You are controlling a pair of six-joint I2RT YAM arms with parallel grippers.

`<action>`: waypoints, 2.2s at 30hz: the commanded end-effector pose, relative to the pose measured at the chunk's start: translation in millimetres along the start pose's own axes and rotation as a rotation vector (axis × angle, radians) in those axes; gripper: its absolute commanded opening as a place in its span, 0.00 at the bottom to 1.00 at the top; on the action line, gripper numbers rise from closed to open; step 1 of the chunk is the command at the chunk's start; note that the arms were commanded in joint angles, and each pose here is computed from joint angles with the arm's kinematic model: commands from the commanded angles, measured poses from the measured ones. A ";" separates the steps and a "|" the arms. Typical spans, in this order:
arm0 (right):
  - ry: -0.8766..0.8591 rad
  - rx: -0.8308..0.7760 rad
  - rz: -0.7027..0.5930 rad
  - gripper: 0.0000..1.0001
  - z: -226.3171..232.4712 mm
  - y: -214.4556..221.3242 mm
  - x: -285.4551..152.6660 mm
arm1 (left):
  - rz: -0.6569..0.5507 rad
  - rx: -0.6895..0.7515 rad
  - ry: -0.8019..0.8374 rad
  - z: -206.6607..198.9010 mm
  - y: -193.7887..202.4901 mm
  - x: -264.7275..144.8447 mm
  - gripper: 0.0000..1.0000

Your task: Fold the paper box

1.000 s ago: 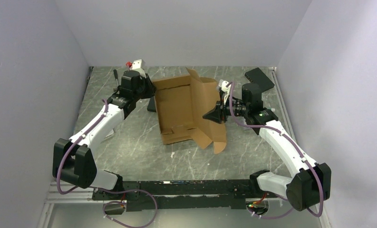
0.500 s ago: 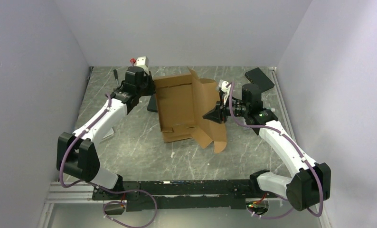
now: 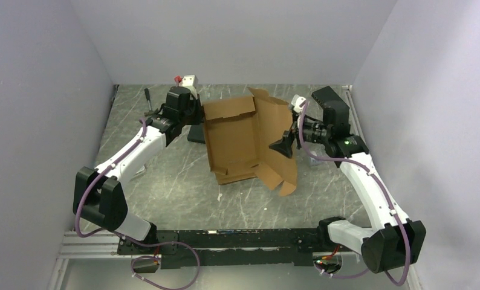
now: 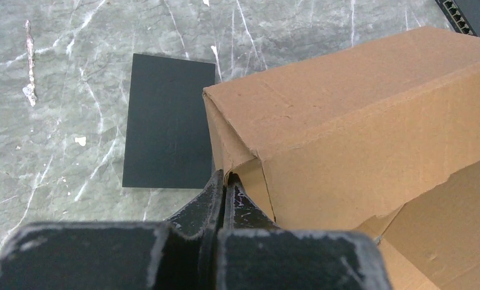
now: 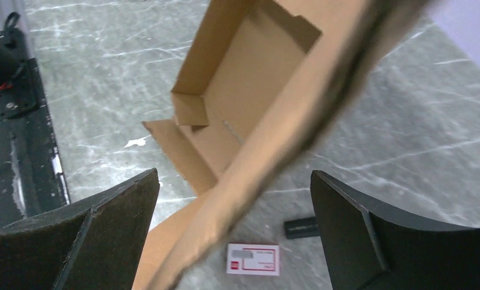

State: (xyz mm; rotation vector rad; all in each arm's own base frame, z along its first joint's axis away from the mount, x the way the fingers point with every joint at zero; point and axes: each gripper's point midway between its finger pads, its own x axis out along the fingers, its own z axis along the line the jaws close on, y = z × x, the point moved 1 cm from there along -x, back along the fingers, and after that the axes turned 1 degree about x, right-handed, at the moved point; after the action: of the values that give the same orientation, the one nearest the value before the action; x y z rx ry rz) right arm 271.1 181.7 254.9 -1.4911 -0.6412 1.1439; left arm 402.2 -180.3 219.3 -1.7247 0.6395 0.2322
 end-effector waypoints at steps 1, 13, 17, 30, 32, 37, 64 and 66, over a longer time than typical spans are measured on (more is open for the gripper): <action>0.064 -0.134 -0.011 1.00 -8.5 -31.6 -24.6 | -0.027 0.023 0.046 -14.9 -16.8 -4.6 0.00; 0.010 -0.286 -0.011 1.00 5.3 -97.0 -41.9 | -0.020 0.016 0.059 -16.9 -13.2 -1.5 0.00; -0.004 -0.339 0.002 0.99 4.3 -108.7 -29.7 | -0.016 0.021 0.062 -17.3 -12.2 -1.7 0.00; -0.041 -0.474 0.053 0.99 -8.6 -145.4 22.2 | -0.007 0.029 0.067 -18.3 -11.4 0.7 0.00; -0.035 -0.463 0.045 0.99 -7.2 -142.7 21.8 | -0.005 0.031 0.068 -19.0 -12.5 1.7 0.00; 0.057 -0.424 0.049 0.96 -13.1 -137.3 13.6 | -0.001 0.033 0.063 -19.3 -14.5 4.0 0.00; 0.132 -0.050 -0.156 0.77 -33.3 -78.3 -43.2 | -0.023 0.032 0.071 -20.0 -18.1 -4.2 0.00; 0.133 -0.076 -0.163 0.81 -31.5 -84.1 -51.7 | -0.025 0.033 0.069 -19.1 -17.7 -5.1 0.00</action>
State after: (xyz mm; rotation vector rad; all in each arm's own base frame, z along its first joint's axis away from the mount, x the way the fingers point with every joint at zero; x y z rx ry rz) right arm 308.2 147.1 325.5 -1.5393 -0.6080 0.9179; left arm 405.8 -194.1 222.3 -1.7038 0.6958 0.1941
